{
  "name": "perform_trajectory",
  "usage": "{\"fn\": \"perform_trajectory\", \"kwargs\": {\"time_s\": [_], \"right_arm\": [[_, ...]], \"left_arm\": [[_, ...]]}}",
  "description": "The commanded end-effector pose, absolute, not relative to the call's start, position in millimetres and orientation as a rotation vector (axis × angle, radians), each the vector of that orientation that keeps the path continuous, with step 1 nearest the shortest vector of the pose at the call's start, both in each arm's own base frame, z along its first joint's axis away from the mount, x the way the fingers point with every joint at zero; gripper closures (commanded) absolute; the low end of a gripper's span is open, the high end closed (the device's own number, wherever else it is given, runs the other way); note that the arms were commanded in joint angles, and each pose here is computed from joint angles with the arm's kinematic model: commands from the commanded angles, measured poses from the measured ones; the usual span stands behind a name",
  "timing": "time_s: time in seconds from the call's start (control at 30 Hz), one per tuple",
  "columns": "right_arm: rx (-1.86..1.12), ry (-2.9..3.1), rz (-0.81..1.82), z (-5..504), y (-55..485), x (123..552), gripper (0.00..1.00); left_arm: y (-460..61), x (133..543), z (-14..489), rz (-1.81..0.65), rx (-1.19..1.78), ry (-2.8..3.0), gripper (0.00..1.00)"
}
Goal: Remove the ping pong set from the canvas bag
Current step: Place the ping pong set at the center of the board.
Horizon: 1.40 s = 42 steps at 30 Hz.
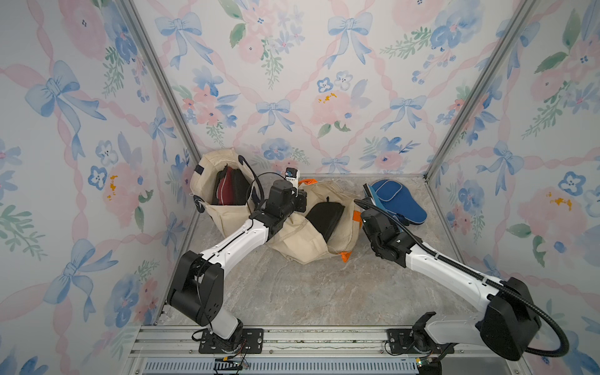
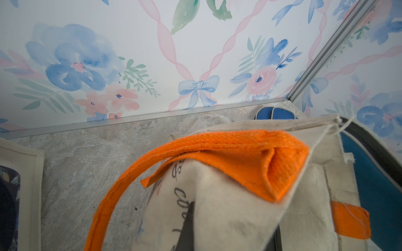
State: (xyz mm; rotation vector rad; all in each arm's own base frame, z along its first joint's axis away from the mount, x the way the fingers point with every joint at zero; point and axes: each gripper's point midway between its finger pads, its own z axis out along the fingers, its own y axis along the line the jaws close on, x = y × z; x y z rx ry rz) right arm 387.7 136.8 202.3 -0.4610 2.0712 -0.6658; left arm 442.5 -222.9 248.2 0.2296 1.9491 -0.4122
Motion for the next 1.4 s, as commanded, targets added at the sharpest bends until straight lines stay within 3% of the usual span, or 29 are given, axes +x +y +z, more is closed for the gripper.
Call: {"fn": "perform_trajectory", "kwargs": {"time_s": [0.0, 0.43, 0.9, 1.13, 1.37], "right_arm": [[-0.505, 1.978, -0.798, 216.9, 144.4, 398.7, 0.96], [-0.704, 2.019, -0.936, 165.1, 142.9, 399.8, 0.96], [-0.525, 2.167, -0.975, 148.4, 87.1, 362.8, 0.96], [-0.479, 2.228, -1.116, 125.4, 61.4, 359.1, 0.97], [-0.55, 2.268, -1.164, 100.0, 66.1, 359.4, 0.96]], "left_arm": [[-218.2, 443.4, 260.4, -0.429, 0.21, 1.926, 1.0], [-213.2, 446.4, 259.0, -0.422, 0.198, 1.93, 1.0], [-208.8, 447.9, 261.5, -0.409, 0.19, 1.924, 1.0], [-203.4, 445.1, 271.9, -0.385, 0.186, 1.899, 1.0], [-201.4, 442.8, 278.9, -0.38, 0.185, 1.883, 1.0]]}}
